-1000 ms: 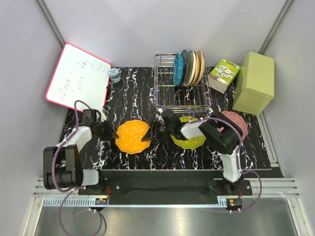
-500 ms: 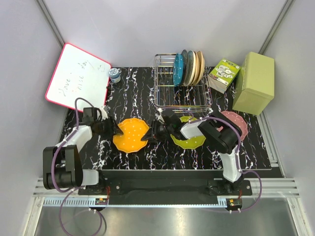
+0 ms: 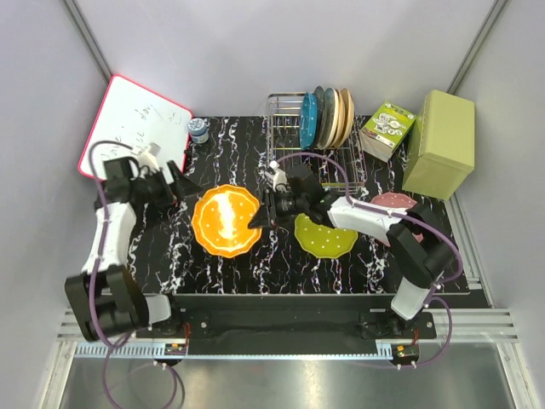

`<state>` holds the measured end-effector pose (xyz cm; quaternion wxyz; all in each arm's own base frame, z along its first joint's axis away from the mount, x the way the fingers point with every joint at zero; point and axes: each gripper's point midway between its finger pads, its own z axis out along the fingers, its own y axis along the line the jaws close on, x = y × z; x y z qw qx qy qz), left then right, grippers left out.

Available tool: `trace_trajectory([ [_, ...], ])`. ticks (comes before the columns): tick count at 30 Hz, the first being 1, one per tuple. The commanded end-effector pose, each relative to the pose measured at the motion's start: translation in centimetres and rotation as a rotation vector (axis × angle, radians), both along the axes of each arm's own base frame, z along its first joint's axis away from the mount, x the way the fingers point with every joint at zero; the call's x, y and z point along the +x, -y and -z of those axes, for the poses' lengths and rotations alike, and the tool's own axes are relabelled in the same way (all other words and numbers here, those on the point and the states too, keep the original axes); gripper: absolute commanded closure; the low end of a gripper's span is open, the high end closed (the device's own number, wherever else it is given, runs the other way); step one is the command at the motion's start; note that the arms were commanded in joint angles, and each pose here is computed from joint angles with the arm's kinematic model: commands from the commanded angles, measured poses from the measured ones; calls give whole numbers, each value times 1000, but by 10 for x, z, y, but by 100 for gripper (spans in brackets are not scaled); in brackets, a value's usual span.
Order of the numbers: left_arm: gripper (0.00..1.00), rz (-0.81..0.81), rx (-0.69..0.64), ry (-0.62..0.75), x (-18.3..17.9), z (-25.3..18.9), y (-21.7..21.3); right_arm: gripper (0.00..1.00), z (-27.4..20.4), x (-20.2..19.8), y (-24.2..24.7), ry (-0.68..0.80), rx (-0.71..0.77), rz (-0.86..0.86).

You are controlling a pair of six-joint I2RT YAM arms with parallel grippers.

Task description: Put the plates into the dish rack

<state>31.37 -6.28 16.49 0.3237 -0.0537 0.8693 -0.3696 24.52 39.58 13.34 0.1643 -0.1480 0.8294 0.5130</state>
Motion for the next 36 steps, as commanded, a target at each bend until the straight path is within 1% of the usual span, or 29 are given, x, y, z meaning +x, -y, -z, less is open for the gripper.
trace_trajectory([
  [1, 2, 39, 64, 353, -4, -101, -10, 100, -79, 18, 2, 328, 20, -76],
  [2, 1, 17, 131, 420, -10, -116, -14, 100, -75, 25, 9, 331, -42, -43],
  [3, 1, 11, 197, 474, -12, -125, -19, 100, -96, 37, 9, 404, -46, -25],
  [4, 1, -19, 237, 499, -15, -130, -23, 100, -103, 45, 12, 435, -65, -1],
  [5, 1, -105, 314, 532, -18, -136, -36, 100, -122, 68, 22, 498, -118, 74],
  [6, 1, -159, 343, 546, -19, -138, -43, 100, -132, 80, 28, 530, -135, 110],
  [7, 1, -268, 408, 603, -19, -151, -59, 100, -139, 100, 41, 563, -179, 189],
  [8, 1, -309, 418, 591, -19, -146, -65, 100, -165, 114, 45, 636, -179, 234],
  [10, 1, -409, 436, 537, -15, -138, -81, 100, -179, 143, 61, 709, -258, 361],
  [11, 1, -432, 426, 510, -14, -131, -84, 100, -202, 155, 65, 779, -268, 400],
  [12, 1, -437, 430, 503, -14, -128, -85, 100, -204, 170, 73, 806, -319, 471],
  [13, 1, -421, 422, 500, -15, -124, -82, 100, -223, 180, 78, 848, -326, 527],
  [14, 1, -427, 412, 504, -16, -125, -81, 100, -229, 188, 83, 861, -342, 574],
  [15, 1, -428, 402, 517, -16, -127, -79, 100, -228, 201, 93, 866, -393, 653],
  [16, 1, -421, 394, 524, -17, -128, -77, 100, -244, 208, 96, 893, -380, 709],
  [17, 1, -416, 386, 528, -18, -129, -75, 100, -250, 213, 99, 905, -383, 742],
  [18, 1, -412, 378, 531, -18, -131, -74, 100, -248, 225, 109, 906, -433, 822],
  [19, 1, -417, 376, 530, -18, -131, -74, 100, -265, 231, 114, 924, -422, 888],
  [20, 1, -418, 374, 531, -19, -131, -74, 100, -269, 237, 119, 930, -440, 936],
  [21, 1, -414, 371, 529, -19, -130, -73, 100, -263, 249, 129, 925, -502, 1027],
  [22, 1, -411, 373, 529, -20, -128, -72, 100, -275, 254, 135, 941, -504, 1085],
  [23, 1, -412, 374, 527, -21, -127, -73, 100, -266, 263, 135, 944, -541, 1113],
  [24, 1, -412, 375, 524, -21, -125, -73, 100, -273, 266, 145, 953, -557, 1215],
  [25, 1, -413, 375, 519, -21, -123, -73, 100, -277, 268, 150, 977, -589, 1259],
  [26, 1, -410, 380, 518, -21, -121, -73, 100, -268, 274, 149, 991, -628, 1285],
  [27, 1, -413, 381, 519, -21, -122, -74, 100, -280, 275, 157, 1003, -597, 1400],
  [29, 1, -416, 384, 515, -21, -120, -74, 100, -269, 280, 155, 1032, -658, 1417],
  [30, 1, -419, 383, 515, -21, -120, -75, 100, -272, 280, 158, 1030, -647, 1460],
  [36, 1, -409, 371, 503, -20, -116, -73, 100, -267, 283, 162, 1035, -682, 1526],
])
